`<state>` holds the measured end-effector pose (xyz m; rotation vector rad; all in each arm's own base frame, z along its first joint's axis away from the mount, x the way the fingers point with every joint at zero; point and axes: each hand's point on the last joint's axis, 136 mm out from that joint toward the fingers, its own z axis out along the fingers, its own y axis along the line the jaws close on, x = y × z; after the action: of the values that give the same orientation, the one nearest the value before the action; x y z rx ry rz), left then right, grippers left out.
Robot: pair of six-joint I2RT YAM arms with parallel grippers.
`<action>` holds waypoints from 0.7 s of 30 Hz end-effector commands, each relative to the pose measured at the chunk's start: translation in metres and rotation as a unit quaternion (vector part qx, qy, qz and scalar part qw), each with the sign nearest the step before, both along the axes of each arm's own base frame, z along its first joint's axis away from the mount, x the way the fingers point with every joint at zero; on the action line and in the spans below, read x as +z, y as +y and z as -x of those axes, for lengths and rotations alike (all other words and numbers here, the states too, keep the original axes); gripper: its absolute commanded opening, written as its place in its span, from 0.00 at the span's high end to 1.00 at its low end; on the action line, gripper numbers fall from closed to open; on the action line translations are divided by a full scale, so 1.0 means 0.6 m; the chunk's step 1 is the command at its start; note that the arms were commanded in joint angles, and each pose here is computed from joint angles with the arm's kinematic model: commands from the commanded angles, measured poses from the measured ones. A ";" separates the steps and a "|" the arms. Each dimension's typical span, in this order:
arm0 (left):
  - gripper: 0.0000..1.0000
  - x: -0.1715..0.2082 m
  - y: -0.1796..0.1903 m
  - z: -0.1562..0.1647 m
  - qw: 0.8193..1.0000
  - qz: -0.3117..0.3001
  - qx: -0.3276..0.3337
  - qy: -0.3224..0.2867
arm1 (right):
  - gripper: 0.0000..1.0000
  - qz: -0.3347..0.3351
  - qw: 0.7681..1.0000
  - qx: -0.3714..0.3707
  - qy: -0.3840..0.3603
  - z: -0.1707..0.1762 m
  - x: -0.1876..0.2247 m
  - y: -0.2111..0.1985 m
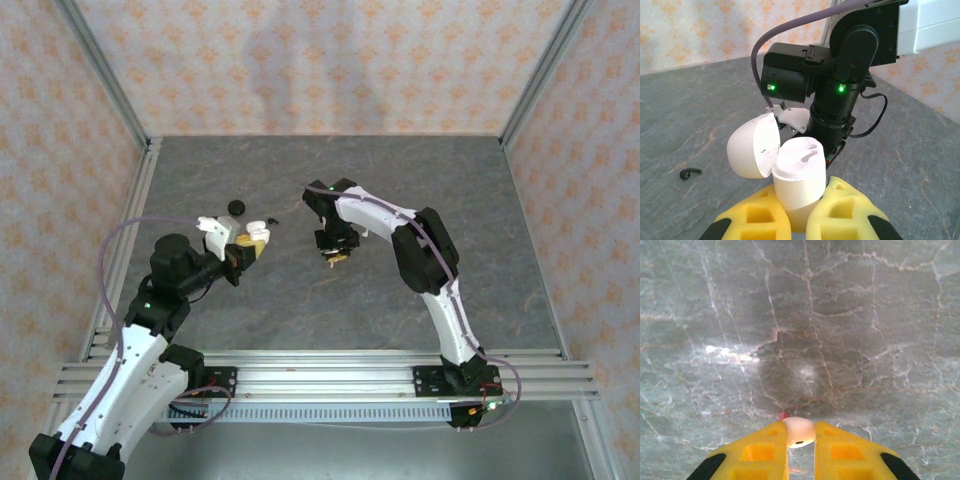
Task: Insert wireless bluetooth earbuds into charging case
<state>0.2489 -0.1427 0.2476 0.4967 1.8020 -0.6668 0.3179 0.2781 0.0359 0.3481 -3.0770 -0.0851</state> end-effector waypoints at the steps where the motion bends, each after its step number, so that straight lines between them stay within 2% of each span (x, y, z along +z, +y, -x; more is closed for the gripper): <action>1: 1.00 0.042 -0.012 0.000 0.998 0.016 -0.018 -0.056 | 0.84 -0.044 0.994 0.016 -0.099 -0.033 0.072 0.016; 8: 1.00 0.043 -0.027 -0.012 0.998 0.007 -0.041 -0.039 | 0.85 -0.116 0.972 0.017 -0.202 -0.048 0.166 0.023; 12: 1.00 0.050 -0.033 -0.023 0.997 0.003 -0.041 -0.057 | 0.86 -0.152 0.956 0.025 -0.250 -0.043 0.221 0.028; 15: 1.00 0.060 -0.036 -0.029 0.996 -0.008 -0.039 -0.080 | 0.86 -0.174 0.939 0.033 -0.296 -0.039 0.269 0.031; 21: 1.00 0.081 -0.053 -0.039 0.991 -0.026 -0.057 -0.116 | 0.87 -0.228 0.890 0.057 -0.391 -0.025 0.373 0.049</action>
<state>0.2670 -0.1709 0.2614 0.6392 1.7214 -0.6784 0.3255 0.3021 0.2168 0.6593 -3.6432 -0.7565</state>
